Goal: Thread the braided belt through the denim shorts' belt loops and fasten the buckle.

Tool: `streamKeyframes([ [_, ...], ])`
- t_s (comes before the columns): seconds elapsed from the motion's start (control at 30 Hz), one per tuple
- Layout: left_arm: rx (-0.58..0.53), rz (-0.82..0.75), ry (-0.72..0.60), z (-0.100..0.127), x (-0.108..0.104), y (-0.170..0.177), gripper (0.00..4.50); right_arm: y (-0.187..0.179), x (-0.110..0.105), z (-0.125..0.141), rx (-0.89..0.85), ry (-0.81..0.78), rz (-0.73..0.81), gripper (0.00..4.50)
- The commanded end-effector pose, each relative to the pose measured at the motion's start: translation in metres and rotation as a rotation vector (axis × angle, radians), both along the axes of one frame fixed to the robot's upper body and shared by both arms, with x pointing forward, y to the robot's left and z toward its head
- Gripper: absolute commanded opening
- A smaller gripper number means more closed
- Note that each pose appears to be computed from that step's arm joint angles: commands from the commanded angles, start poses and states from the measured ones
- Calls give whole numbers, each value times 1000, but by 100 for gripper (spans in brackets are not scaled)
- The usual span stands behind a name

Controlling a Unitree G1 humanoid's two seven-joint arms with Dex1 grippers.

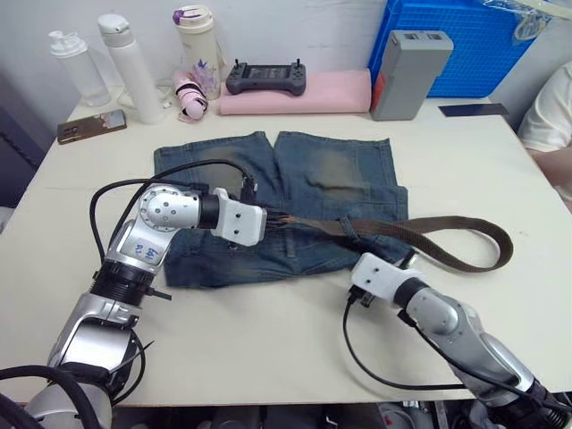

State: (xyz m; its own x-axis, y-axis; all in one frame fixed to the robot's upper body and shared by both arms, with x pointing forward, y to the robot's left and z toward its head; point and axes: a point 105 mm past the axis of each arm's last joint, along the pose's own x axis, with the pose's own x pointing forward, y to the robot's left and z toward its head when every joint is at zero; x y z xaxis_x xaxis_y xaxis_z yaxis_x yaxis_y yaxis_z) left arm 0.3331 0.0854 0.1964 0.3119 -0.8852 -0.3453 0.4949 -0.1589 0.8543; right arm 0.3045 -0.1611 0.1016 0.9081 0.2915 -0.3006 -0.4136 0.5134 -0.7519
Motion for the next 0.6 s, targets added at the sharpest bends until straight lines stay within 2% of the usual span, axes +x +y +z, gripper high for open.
streamKeyframes([
  [0.03, -42, -2, -82, 10, -4, 9, 0, -62, 6, -3, -93, 24, -222, 2],
  [0.13, -61, -5, -118, 8, -5, 6, 0, -74, 7, 2, -104, 18, -248, 2],
  [0.33, -111, -6, -157, 5, -6, -6, 0, -73, 4, -3, -81, 52, -241, 2],
  [0.5, -130, -10, -158, -1, -11, -8, 0, -58, 0, 6, 90, 80, -216, 2],
  [0.6, -124, -41, -167, -8, -20, -10, 0, -44, -2, 31, 327, 93, -176, 119],
])
